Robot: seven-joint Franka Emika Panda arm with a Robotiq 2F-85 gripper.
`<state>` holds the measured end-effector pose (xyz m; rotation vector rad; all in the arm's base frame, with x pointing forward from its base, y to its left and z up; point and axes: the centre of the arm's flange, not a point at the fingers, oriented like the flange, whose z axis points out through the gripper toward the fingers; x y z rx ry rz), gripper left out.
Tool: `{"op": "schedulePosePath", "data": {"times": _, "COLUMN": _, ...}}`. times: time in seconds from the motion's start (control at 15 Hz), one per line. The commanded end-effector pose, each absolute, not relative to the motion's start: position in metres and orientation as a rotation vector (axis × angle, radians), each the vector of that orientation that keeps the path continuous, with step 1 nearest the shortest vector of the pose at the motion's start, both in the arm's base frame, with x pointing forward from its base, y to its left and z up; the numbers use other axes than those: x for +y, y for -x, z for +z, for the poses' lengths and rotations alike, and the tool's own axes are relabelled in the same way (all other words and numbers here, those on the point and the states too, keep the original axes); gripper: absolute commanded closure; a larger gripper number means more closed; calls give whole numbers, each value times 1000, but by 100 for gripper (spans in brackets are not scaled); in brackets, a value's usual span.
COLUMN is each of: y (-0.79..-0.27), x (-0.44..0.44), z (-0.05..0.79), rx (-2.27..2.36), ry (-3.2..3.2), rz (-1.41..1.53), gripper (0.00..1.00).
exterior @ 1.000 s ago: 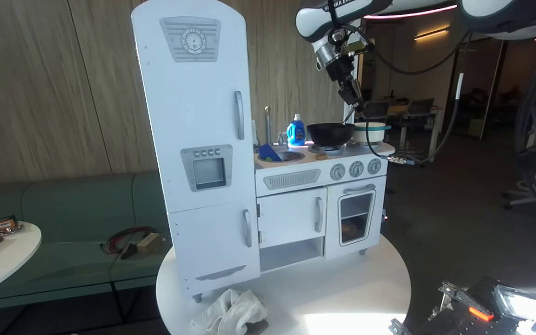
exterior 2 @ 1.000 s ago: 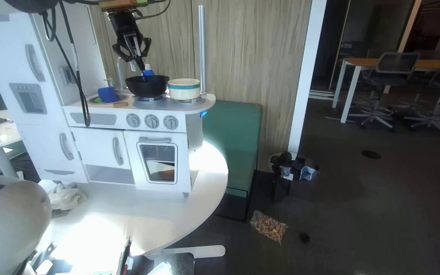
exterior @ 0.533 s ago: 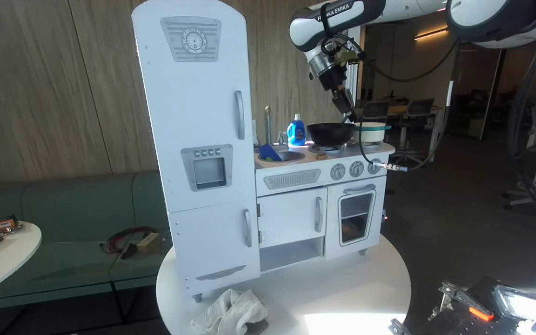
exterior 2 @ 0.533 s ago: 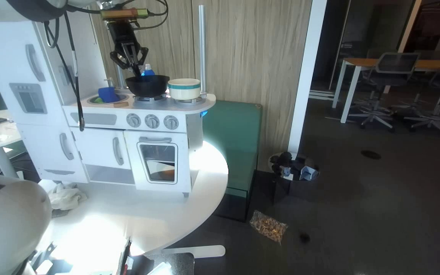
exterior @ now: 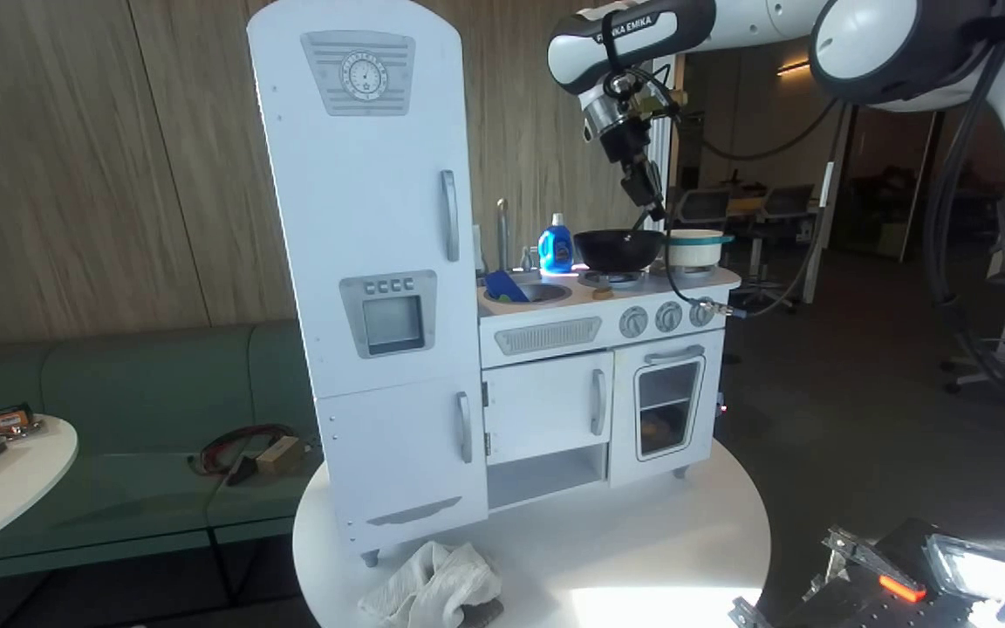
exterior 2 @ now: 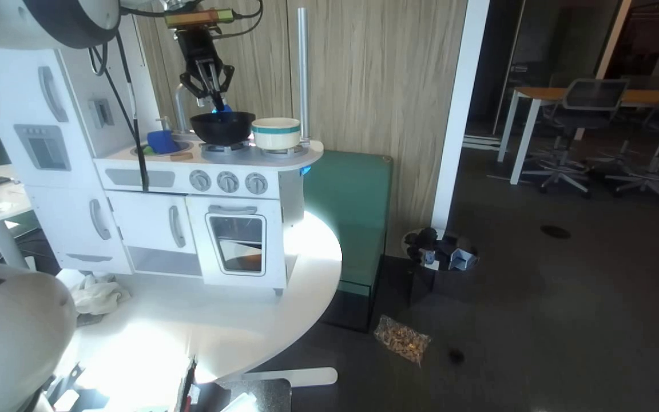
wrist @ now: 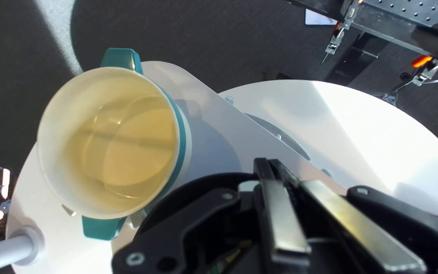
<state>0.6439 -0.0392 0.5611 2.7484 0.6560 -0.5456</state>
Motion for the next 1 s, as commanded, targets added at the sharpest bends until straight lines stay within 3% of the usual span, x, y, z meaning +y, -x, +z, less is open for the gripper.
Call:
{"op": "schedulePosePath", "data": {"times": 0.0, "y": -661, "x": -53, "z": 579, "rx": 565, "ry": -2774, "rz": -503, "gripper": 98}}
{"op": "schedulePosePath", "data": {"times": 0.93, "y": -646, "x": -5, "z": 553, "rx": 687, "ry": -2739, "rz": -510, "gripper": 98}}
